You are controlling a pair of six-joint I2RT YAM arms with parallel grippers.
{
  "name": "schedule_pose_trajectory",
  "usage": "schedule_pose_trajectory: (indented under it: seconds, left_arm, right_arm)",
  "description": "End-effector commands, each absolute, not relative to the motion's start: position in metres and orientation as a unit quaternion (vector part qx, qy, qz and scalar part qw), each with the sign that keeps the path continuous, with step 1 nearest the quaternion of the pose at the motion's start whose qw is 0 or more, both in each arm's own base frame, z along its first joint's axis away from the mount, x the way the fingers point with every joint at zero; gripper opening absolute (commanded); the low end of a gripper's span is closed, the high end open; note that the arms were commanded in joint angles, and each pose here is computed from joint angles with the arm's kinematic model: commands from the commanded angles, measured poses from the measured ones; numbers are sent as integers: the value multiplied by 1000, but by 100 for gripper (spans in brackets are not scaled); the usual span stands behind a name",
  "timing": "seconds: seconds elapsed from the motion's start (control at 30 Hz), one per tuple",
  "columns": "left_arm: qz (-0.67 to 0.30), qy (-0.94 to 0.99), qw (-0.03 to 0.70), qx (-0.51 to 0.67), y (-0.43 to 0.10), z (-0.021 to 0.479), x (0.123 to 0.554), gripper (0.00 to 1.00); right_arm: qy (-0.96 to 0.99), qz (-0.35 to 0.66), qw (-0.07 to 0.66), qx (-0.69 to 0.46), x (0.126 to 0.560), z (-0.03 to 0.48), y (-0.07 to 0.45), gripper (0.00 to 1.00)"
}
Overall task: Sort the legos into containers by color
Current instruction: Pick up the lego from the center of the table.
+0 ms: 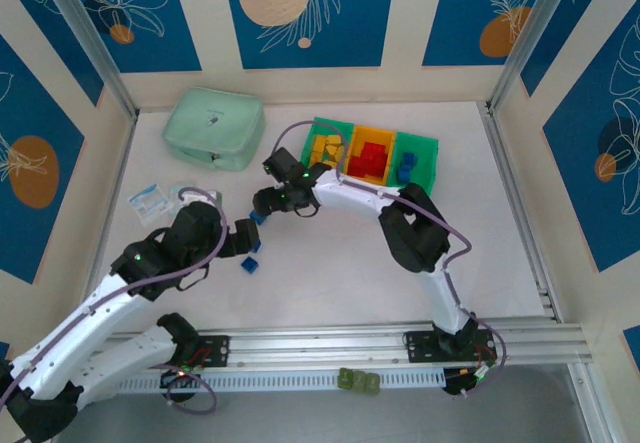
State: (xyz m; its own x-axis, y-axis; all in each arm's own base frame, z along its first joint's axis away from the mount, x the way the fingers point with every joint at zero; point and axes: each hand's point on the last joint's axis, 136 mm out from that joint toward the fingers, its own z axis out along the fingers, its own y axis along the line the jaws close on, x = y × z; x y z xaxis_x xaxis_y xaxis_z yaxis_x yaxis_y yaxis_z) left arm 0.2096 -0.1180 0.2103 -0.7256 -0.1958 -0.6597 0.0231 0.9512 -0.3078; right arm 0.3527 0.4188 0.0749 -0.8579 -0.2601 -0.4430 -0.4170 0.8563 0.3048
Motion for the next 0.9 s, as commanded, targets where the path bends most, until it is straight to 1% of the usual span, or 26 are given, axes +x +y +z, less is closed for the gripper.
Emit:
schedule_pose_trajectory:
  seconds: [0.0, 0.17, 0.33, 0.43, 0.53, 0.77, 0.87]
  left_arm:
    - [-117, 918, 372, -73, -97, 205, 205, 99]
    - [-108, 916, 378, -83, -88, 205, 202, 99]
    - [-103, 915, 381, -87, -83, 206, 200, 99]
    - [-103, 915, 380, -88, -83, 206, 199, 99]
    - [-106, 915, 379, -87, -85, 204, 201, 99]
    - [-115, 916, 376, -83, -91, 203, 203, 99]
    - [-118, 916, 375, -82, -94, 203, 205, 99]
  right_arm:
    - [955, 183, 169, -158, 350, 61, 429, 82]
    - [956, 148, 185, -171, 363, 47, 446, 84]
    - [961, 125, 178, -171, 369, 31, 453, 84]
    - [964, 105, 173, -175, 366, 27, 449, 84]
    - [965, 73, 183, -174, 363, 31, 438, 83]
    - [970, 50, 181, -154, 352, 40, 407, 76]
    - [971, 66, 171, -156, 346, 42, 406, 68]
